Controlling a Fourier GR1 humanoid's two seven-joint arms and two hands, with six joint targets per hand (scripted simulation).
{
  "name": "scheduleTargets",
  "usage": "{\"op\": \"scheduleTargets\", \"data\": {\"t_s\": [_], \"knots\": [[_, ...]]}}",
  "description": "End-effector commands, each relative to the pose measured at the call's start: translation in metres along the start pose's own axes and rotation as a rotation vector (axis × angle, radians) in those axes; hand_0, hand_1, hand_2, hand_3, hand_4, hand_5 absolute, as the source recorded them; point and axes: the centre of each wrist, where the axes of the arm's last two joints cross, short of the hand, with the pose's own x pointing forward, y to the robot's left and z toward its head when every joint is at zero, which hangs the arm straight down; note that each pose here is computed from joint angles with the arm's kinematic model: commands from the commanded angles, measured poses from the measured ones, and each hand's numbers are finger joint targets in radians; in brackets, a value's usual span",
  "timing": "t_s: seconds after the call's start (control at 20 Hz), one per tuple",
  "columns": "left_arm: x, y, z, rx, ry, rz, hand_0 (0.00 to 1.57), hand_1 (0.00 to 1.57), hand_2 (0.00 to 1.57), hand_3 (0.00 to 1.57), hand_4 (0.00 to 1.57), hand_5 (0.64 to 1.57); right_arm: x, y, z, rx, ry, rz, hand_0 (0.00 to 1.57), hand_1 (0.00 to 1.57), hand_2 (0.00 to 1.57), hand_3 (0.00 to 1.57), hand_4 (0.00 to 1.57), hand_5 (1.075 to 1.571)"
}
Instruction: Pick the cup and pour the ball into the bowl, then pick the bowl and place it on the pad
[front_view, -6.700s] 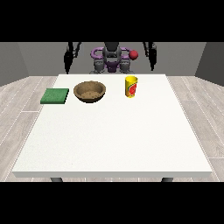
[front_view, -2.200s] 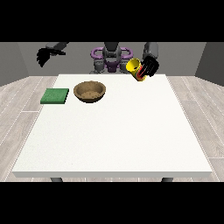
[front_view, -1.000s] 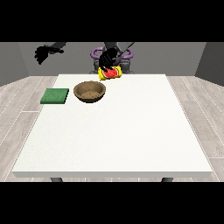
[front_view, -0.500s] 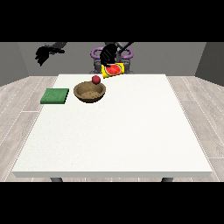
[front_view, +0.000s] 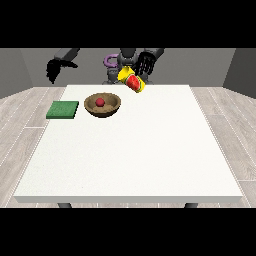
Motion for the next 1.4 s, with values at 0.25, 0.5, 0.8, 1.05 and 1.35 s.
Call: {"op": "scheduleTargets", "data": {"t_s": [0.25, 0.5, 0.8, 1.05, 1.35], "knots": [[-0.046, 0.004, 0.037, 0.086, 0.227, 0.866, 0.00, 0.00, 0.00, 0.00, 0.00, 1.556, 0.006, 0.054, -0.029, 0.039, -0.093, -0.025, 0.00, 0.00, 0.00, 0.00, 0.29, 1.570], [-0.062, -0.007, 0.068, 0.035, 0.060, 1.099, 0.00, 0.00, 0.00, 0.00, 0.00, 1.566, -0.015, 0.097, -0.027, -0.049, -0.051, -0.050, 0.00, 0.00, 0.00, 0.00, 0.24, 1.571], [-0.094, -0.017, 0.084, -0.006, 0.009, 1.136, 0.00, 0.00, 0.00, 0.00, 0.00, 1.563, -0.026, 0.118, -0.038, -0.081, -0.051, -0.065, 0.00, 0.00, 0.00, 0.00, 0.33, 1.570], [-0.116, 0.009, 0.081, -0.002, -0.073, 1.125, 0.00, 0.00, 0.00, 0.00, 0.00, 1.565, -0.048, 0.106, -0.037, -0.146, -0.078, -0.075, 0.00, 0.00, 0.00, 0.00, 0.26, 1.567], [-0.102, 0.029, 0.074, 0.035, -0.090, 1.124, 0.00, 0.00, 0.00, 0.00, 0.00, 1.565, -0.046, 0.092, -0.057, -0.153, -0.103, -0.066, 0.00, 0.00, 0.00, 0.00, 0.20, 1.562]]}}
